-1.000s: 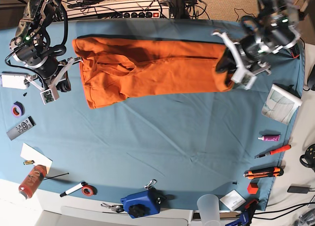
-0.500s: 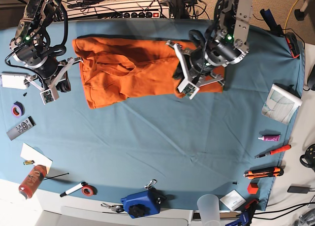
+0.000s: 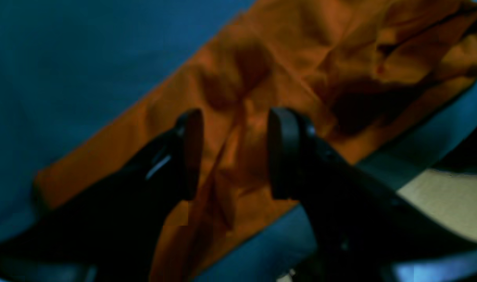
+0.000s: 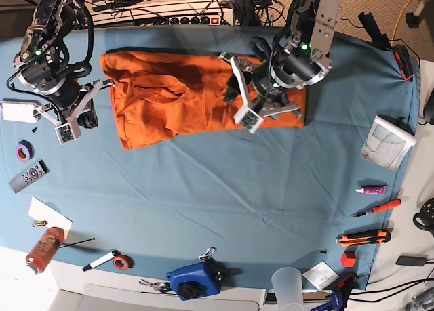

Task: Layout the t-shirt on the table in an organized manner, then fold the t-shirt properly
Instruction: 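Move the left gripper to the strip's end and grasp it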

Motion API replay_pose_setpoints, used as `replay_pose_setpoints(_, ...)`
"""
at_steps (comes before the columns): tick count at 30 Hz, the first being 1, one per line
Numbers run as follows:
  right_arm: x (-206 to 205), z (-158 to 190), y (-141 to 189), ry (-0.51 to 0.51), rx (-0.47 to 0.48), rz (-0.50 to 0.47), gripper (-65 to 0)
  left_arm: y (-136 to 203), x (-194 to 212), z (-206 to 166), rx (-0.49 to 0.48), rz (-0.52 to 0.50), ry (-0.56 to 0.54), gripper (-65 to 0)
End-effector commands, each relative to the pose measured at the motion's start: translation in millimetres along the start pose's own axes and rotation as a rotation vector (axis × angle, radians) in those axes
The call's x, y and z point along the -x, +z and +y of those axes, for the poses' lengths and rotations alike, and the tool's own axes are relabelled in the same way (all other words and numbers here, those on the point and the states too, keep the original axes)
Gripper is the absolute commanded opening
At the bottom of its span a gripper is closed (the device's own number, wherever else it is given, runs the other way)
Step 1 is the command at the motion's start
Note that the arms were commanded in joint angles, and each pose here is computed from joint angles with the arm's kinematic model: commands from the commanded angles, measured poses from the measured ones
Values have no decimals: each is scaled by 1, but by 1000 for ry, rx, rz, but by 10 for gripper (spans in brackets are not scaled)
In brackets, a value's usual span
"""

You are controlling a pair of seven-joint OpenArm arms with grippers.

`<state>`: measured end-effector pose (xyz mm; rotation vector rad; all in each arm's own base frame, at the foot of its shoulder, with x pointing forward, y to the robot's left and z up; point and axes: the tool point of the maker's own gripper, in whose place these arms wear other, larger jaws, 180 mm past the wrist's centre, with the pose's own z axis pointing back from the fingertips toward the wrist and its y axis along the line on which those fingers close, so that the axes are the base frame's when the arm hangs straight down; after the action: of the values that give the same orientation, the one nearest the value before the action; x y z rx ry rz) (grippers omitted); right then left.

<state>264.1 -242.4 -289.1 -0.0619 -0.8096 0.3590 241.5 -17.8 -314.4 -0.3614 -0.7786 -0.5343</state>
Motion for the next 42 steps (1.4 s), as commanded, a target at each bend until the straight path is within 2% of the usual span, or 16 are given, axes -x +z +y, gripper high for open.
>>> replay_pose_setpoints(1,-11,-6,4,20,21,-38,-604,12,-26,-4,2,-92,-7,-375)
replay_pose_setpoints(4,-10,-10,4,29,41,-29,-604,31,-38,-6,-22,-155,-23,-376)
replay_pose_setpoints(6,-10,-10,4,30,42,-29,-604,33,-34,0,-65,-148,-31,-380)
replay_pose_setpoints(8,-10,-10,4,30,41,-30,-604,28,-23,7,-106,-110,-17,-380)
replay_pose_setpoints(13,-11,-5,4,19,17,-40,-604,8,7,15,-124,1,-19,-380)
replay_pose_setpoints(18,-12,-6,5,18,20,-39,-604,16,23,53,-335,89,-51,-380)
replay_pose_setpoints(27,-18,-21,9,4,61,-63,-599,24,31,73,-362,104,-28,-380)
replay_pose_setpoints(29,-18,-21,9,6,61,-63,-525,23,30,72,-359,101,-25,-380)
replay_pose_setpoints(32,-15,-20,9,7,60,-54,-359,23,31,72,-359,101,-26,-380)
replay_pose_setpoints(33,-12,-19,9,6,57,-46,-338,23,31,72,-359,102,-25,-380)
replay_pose_setpoints(36,-2,-12,9,-44,23,2,-336,23,31,72,-359,103,-25,-380)
replay_pose_setpoints(42,16,-15,-12,-171,-27,-1,-337,20,28,62,-299,81,-16,-380)
